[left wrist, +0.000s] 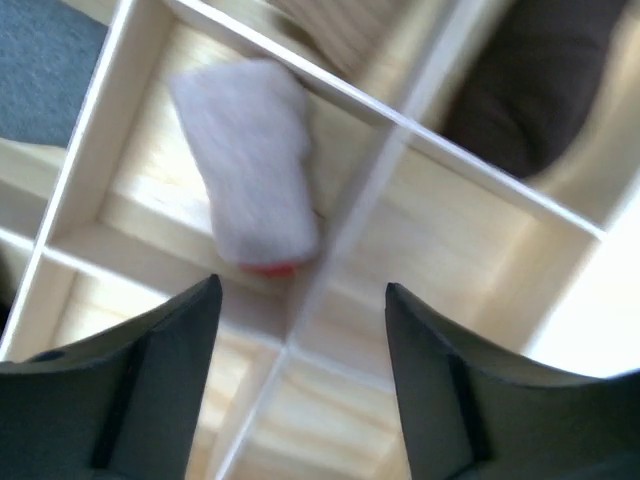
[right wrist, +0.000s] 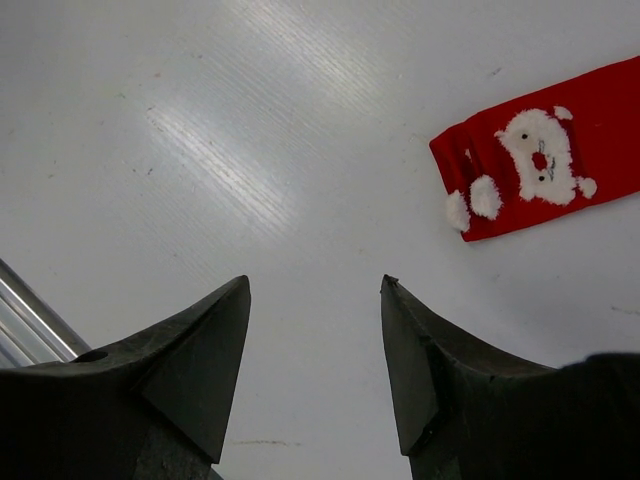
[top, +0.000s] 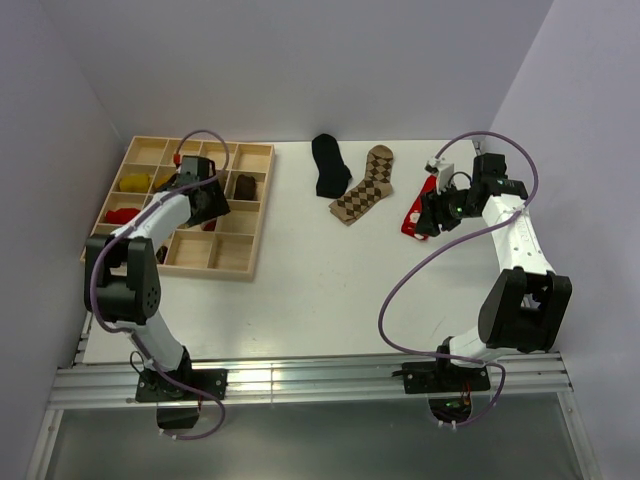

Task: Roll the socks
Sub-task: Place the sock in the storage box, then reset both arms

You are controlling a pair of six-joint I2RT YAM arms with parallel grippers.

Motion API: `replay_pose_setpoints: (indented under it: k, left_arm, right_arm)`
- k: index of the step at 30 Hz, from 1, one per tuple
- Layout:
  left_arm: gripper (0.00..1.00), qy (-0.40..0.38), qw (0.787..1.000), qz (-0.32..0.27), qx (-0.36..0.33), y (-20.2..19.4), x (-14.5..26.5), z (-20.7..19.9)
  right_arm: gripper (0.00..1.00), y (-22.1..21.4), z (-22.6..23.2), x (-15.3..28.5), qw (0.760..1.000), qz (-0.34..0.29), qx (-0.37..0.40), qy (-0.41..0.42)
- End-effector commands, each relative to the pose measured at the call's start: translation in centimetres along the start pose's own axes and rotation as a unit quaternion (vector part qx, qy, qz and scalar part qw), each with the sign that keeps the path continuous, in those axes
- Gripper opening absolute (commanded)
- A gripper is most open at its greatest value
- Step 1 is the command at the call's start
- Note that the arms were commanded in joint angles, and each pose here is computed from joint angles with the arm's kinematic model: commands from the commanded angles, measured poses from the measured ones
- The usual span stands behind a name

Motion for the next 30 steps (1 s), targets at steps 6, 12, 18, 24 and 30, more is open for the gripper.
replay_pose_setpoints:
  k: [6,12,18,24,30]
  left_arm:
    - [0.76,-0.074,0.988,-0.120,-0.063,3.4,12.0,-7.1]
    - [0.74,-0.201,0.960,-0.148,-0.128,1.8,18.0,-13.1]
    - [0.74,-0.332,0.904,-0.149,-0.223,-2.2,22.9,-18.4]
    - [0.73,-0.391,0.872,-0.135,-0.261,-6.0,23.0,-20.4]
    - [0.74,-0.396,0.866,-0.132,-0.274,-7.5,22.4,-20.2]
  right_arm:
    - [0.66,2.7,0.6,1.2,0.997,-0.070,0.019,-0.023]
    - [0.73,3.9,1.3,2.7,0.993,-0.107,0.032,-0.042]
    - [0.85,5.3,2.0,4.6,0.986,-0.147,0.039,-0.070]
    - [0.86,4.9,1.7,4.9,0.983,-0.155,0.037,-0.091]
    - [0.89,5.1,1.6,5.1,0.980,-0.168,0.039,-0.101]
Point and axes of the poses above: each gripper's point midway between its finger pads, its own x axis back along the fingers, its own z axis along the line the jaws close on, y = z × x, the point moved 1 cm from there along x, back along the fingers, and after that the axes turned 8 degrees about -x, right-handed, at the moved point
